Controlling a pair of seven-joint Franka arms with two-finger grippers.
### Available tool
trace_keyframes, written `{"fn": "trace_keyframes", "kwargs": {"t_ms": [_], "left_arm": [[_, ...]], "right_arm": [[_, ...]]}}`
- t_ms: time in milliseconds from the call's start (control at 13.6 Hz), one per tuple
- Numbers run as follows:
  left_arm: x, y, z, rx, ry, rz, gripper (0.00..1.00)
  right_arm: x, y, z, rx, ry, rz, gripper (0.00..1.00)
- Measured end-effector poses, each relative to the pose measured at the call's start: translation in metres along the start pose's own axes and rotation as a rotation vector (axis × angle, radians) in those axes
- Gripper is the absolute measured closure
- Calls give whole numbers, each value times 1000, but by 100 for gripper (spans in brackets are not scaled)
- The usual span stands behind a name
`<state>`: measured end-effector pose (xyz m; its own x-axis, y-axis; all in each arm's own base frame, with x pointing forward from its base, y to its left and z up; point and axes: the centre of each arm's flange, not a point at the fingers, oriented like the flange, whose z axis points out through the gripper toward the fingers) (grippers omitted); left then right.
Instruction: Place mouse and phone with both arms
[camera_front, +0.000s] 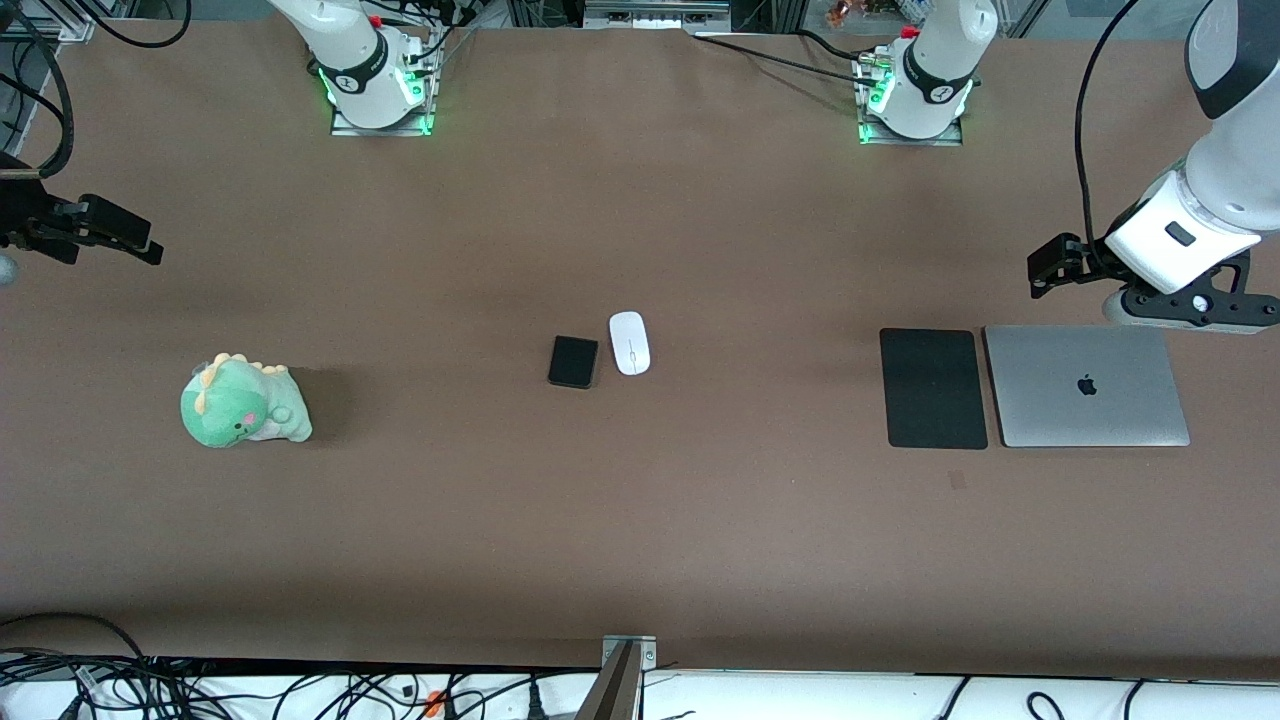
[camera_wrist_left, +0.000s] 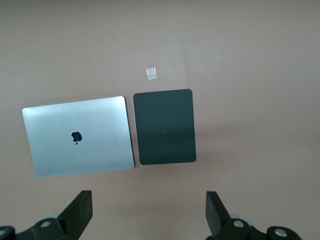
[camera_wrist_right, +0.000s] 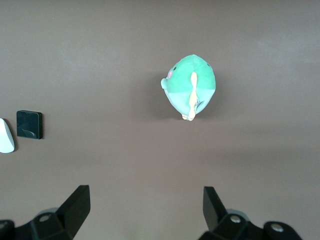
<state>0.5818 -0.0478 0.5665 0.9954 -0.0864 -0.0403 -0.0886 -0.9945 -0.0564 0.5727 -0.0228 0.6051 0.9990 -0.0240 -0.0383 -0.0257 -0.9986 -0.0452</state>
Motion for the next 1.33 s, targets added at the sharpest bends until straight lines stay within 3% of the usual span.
{"fn": "trace_keyframes", "kwargs": {"t_ms": [1326], "left_arm": [[-1, 1, -5, -1, 6, 2, 0]], "right_arm": [[-3, -1, 4, 1, -32, -2, 0]]}}
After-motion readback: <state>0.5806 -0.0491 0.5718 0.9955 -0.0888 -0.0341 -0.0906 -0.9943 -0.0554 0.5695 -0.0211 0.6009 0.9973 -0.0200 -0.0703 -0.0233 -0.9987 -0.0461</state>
